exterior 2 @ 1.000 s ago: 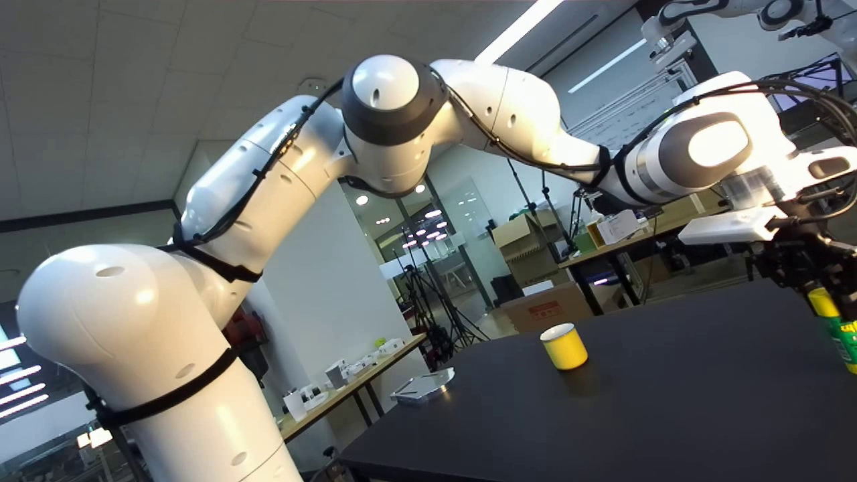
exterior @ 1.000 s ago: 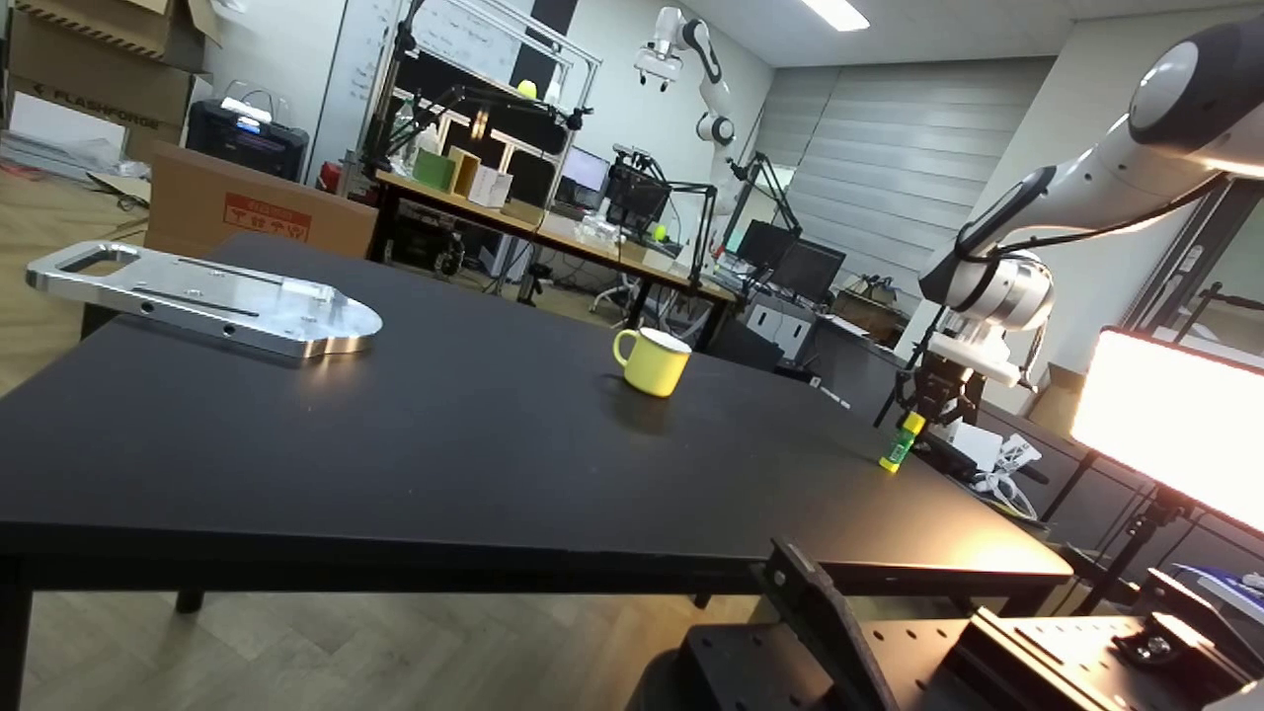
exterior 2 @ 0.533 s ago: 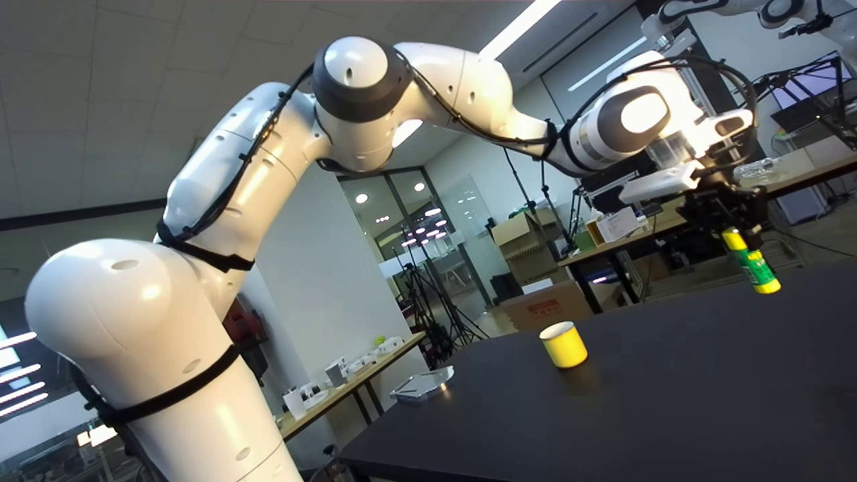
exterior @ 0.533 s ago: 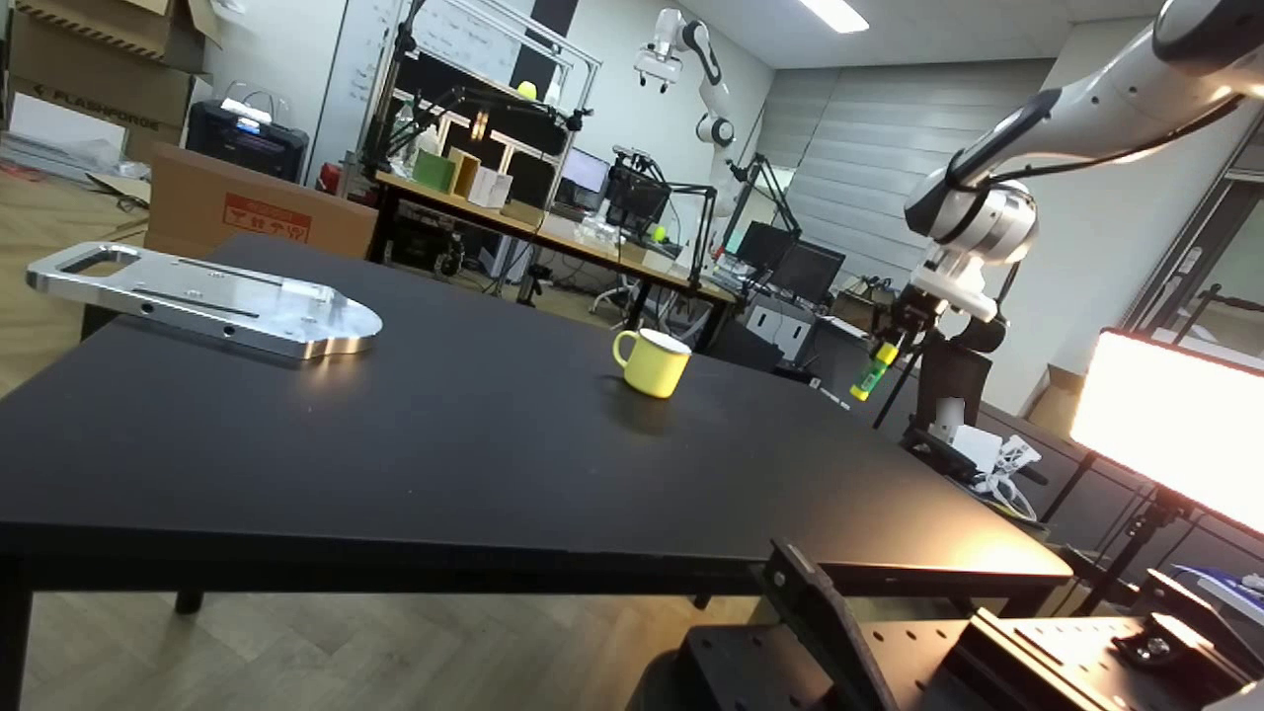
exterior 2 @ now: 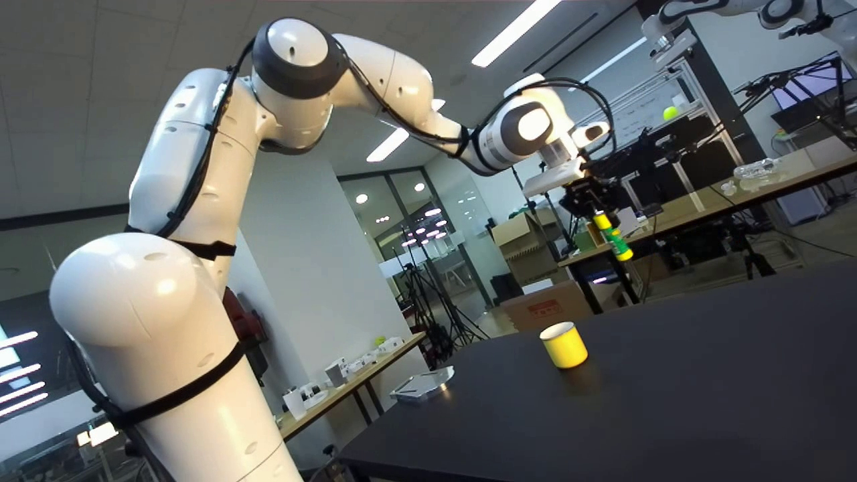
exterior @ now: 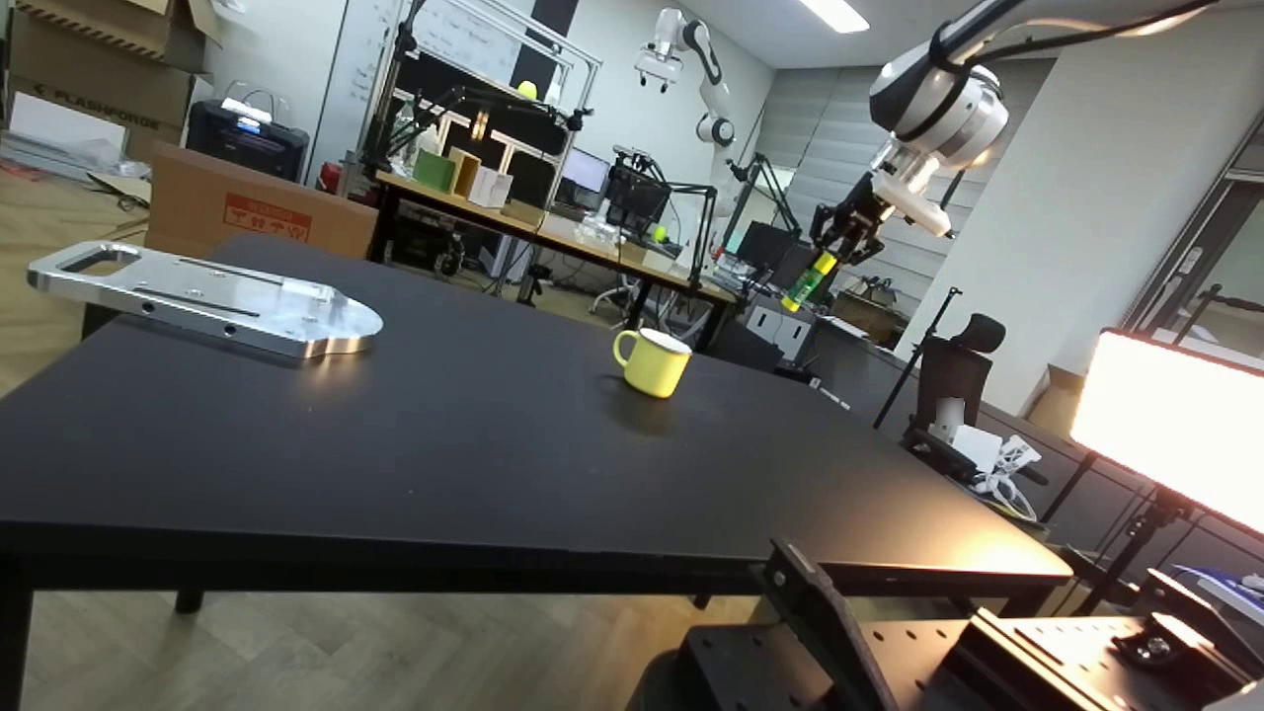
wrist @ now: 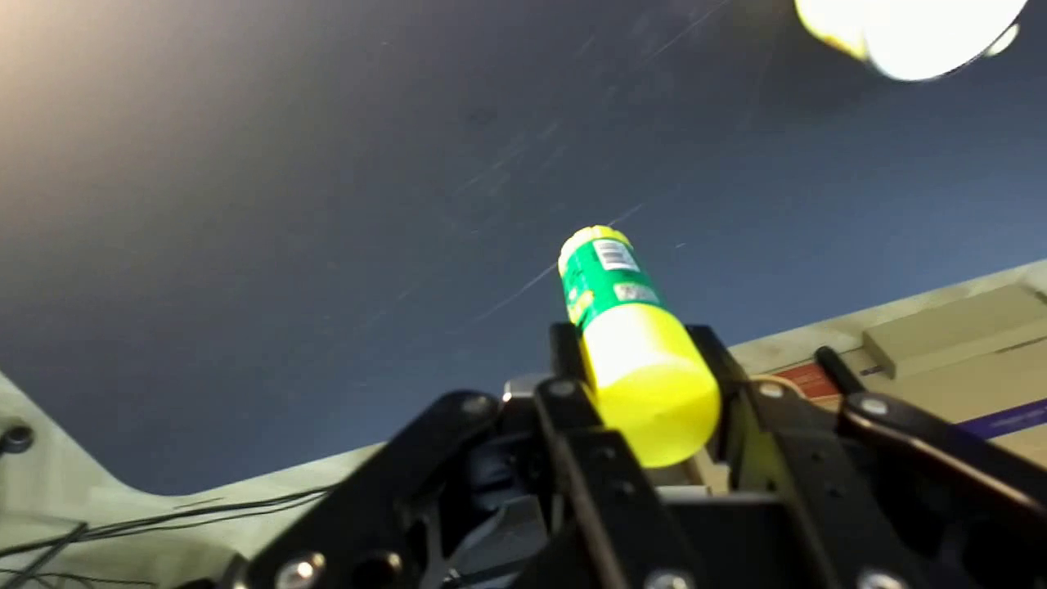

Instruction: Put the glue stick inside the yellow mug

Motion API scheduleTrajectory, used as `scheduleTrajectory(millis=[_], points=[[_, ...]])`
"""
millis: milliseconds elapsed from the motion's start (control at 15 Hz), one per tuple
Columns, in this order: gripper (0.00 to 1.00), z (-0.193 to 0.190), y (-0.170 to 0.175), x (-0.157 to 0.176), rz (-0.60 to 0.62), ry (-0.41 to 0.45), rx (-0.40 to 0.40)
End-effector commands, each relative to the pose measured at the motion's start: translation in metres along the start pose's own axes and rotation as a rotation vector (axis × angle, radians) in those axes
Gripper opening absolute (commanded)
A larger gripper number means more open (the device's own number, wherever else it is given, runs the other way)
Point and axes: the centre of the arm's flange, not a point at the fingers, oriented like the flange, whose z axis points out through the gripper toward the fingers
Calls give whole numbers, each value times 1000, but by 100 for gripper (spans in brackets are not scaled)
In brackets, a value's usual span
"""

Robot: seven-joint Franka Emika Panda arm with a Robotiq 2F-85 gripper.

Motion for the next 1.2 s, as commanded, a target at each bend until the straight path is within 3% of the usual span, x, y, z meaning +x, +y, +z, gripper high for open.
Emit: scheduleTrajectory(millis=[0,267,400,467,533,933,1000,1133], points=[[9,-23,-82,-53,-162,-54,56],[9,-24,-177,-112,-314,-104,112],[9,-21,-223,-147,-331,-132,97],[9,-9,-198,-107,-324,-124,119],[34,-8,-212,-120,-340,-135,124],[34,-5,-194,-113,-324,-132,116],[9,-5,-194,-113,-324,-132,116],[9,6,-189,-96,-336,-140,100]])
